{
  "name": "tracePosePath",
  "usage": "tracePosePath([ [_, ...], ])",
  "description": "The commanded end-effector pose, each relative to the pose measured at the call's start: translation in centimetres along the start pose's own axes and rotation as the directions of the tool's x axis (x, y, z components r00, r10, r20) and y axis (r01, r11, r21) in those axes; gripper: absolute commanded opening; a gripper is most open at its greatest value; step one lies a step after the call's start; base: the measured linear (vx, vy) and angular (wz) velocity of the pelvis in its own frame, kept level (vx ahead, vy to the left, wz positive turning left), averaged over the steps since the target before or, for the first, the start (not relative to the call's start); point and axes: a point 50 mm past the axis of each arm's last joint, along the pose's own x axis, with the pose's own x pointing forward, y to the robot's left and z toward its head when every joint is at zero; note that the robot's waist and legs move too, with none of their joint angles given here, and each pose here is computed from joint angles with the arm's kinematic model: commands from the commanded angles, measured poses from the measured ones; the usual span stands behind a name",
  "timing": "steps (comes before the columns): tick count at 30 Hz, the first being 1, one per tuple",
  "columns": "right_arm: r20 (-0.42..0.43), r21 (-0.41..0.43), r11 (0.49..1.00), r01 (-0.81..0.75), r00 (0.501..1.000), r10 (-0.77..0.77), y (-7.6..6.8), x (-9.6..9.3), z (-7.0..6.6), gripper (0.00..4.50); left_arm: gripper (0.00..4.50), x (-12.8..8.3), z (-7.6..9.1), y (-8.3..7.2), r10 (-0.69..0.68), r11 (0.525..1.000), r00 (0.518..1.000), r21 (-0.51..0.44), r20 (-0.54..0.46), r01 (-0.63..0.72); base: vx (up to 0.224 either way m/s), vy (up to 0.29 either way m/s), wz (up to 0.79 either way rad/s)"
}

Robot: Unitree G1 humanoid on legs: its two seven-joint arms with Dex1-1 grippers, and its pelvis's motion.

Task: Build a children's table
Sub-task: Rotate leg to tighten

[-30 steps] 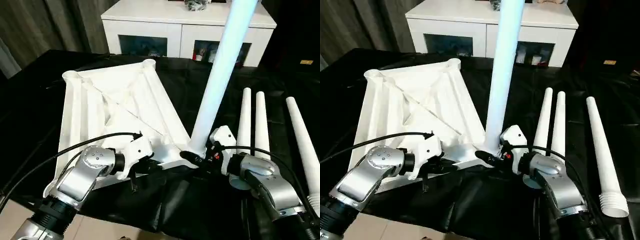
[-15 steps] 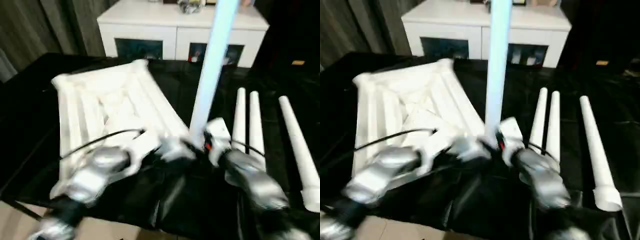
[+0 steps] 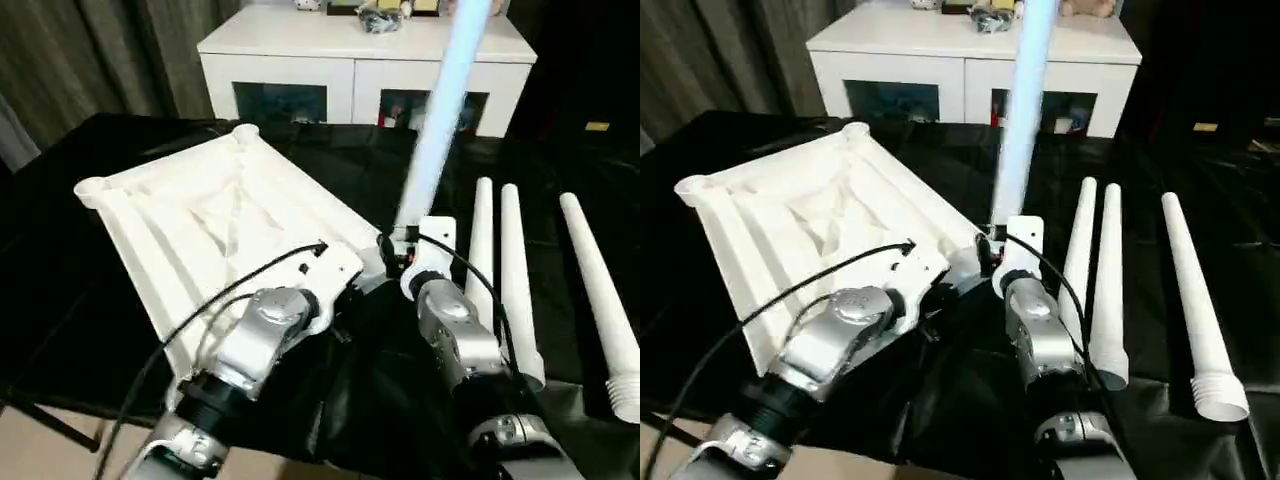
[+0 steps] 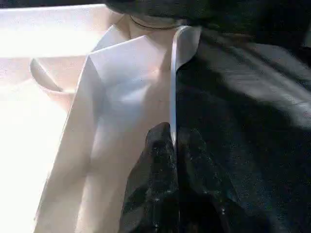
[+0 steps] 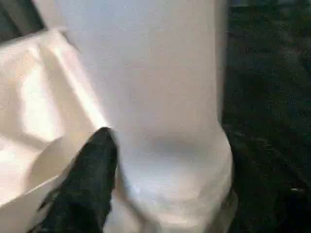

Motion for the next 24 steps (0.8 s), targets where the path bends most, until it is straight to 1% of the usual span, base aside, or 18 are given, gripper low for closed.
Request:
tracePosePath([
  [1, -0.002, 0.016, 0.994, -0.105, 0.995, 0.105, 1.9, 0.0, -0.1, 3.65, 0.00, -0.5, 1.2, 0.7, 0.014, 0.999, 0.997, 0.037, 0.070, -0.017, 0.000, 0.000, 0.00],
  [2, -0.002, 0.016, 0.994, -0.105, 0.995, 0.105, 1.9, 0.0, -0.1, 3.78, 0.00, -0.5, 1.2, 0.7, 0.014, 0.999, 0.997, 0.037, 0.070, -0.017, 0.000, 0.000, 0.00],
  [3, 0.017, -0.044, 0.993, -0.110, 0.994, 0.110, 1.0, -0.4, 0.6, 3.95, 0.00, -1.1, 1.0, 0.8, -0.034, 0.997, 0.996, 0.070, 0.082, 0.028, 0.000, 0.000, 0.00],
  [5, 0.030, -0.128, 0.982, -0.139, 0.989, 0.144, 0.1, -0.9, 1.3, 3.98, 0.00, -1.9, 0.7, 0.9, -0.088, 0.992, 0.993, 0.094, 0.080, 0.080, 0.000, 0.000, 0.00],
  [6, 0.027, -0.139, 0.978, -0.158, 0.986, 0.163, -0.1, -1.1, 1.4, 3.98, 0.00, -2.1, 0.6, 0.9, -0.105, 0.990, 0.991, 0.106, 0.083, 0.096, 0.000, 0.000, 0.00],
  [7, 0.011, -0.168, 0.959, -0.229, 0.972, 0.234, -0.6, -1.7, 1.7, 3.98, 0.00, -2.8, 0.4, 0.9, -0.165, 0.978, 0.982, 0.146, 0.088, 0.151, 0.000, 0.000, 0.00],
  [9, -0.002, -0.193, 0.940, -0.281, 0.958, 0.286, -0.8, -2.2, 1.9, 3.98, 0.00, -3.2, 0.2, 0.9, -0.196, 0.970, 0.977, 0.159, 0.078, 0.182, 0.000, 0.000, 0.00],
  [10, -0.018, -0.217, 0.922, -0.322, 0.945, 0.326, -1.0, -2.6, 1.9, 3.98, 0.00, -3.6, 0.0, 0.9, -0.223, 0.962, 0.972, 0.175, 0.073, 0.207, 0.000, 0.000, 0.00],
  [11, -0.078, -0.288, 0.848, -0.445, 0.894, 0.442, -1.7, -4.1, 1.9, 3.98, 0.00, -4.7, -0.7, 0.7, -0.316, 0.933, 0.948, 0.194, 0.037, 0.304, 0.000, 0.000, 0.00],
  [12, -0.096, -0.299, 0.829, -0.473, 0.879, 0.467, -1.9, -4.4, 1.8, 3.98, 0.00, -5.0, -0.9, 0.7, -0.335, 0.926, 0.942, 0.196, 0.028, 0.323, 0.000, 0.000, 0.00],
  [13, -0.137, -0.320, 0.785, -0.531, 0.846, 0.516, -2.2, -5.2, 1.7, 3.98, 0.00, -5.5, -1.2, 0.8, -0.360, 0.917, 0.933, 0.188, 0.006, 0.353, 0.000, 0.000, 0.00],
  [14, -0.142, -0.321, 0.780, -0.537, 0.841, 0.522, -2.2, -5.3, 1.7, 3.98, 0.00, -5.5, -1.3, 0.8, -0.362, 0.916, 0.932, 0.186, 0.003, 0.355, 0.000, 0.000, 0.00],
  [15, -0.181, -0.329, 0.739, -0.588, 0.807, 0.562, -2.5, -6.0, 1.7, 3.98, 0.00, -5.9, -1.6, 1.0, -0.381, 0.908, 0.924, 0.184, -0.016, 0.377, 0.000, 0.000, 0.00],
  [17, -0.202, -0.329, 0.717, -0.614, 0.788, 0.582, -2.6, -6.4, 1.6, 3.98, 0.00, -6.2, -1.7, 1.1, -0.394, 0.901, 0.919, 0.185, -0.025, 0.392, 0.000, 0.000, 0.00],
  [18, -0.232, -0.327, 0.689, -0.647, 0.762, 0.605, -2.8, -6.8, 1.6, 3.98, 0.00, -6.6, -1.8, 1.2, -0.412, 0.895, 0.911, 0.174, -0.032, 0.411, -0.053, -0.003, -0.04],
  [19, -0.243, -0.333, 0.682, -0.651, 0.758, 0.605, -3.0, -6.9, 1.6, 3.98, 0.00, -6.8, -1.8, 1.2, -0.417, 0.893, 0.908, 0.173, -0.032, 0.416, 0.000, 0.000, 0.00],
  [23, -0.210, -0.324, 0.706, -0.630, 0.776, 0.595, -3.1, -6.6, 2.2, 3.98, 0.00, -6.9, -1.8, 1.4, -0.415, 0.894, 0.909, 0.174, -0.030, 0.414, 0.000, 0.000, 0.00],
  [24, -0.201, -0.320, 0.710, -0.628, 0.777, 0.597, -3.1, -6.5, 2.4, 3.80, 0.00, -6.9, -1.8, 1.4, -0.418, 0.892, 0.908, 0.176, -0.033, 0.417, 0.000, 0.000, 0.00],
])
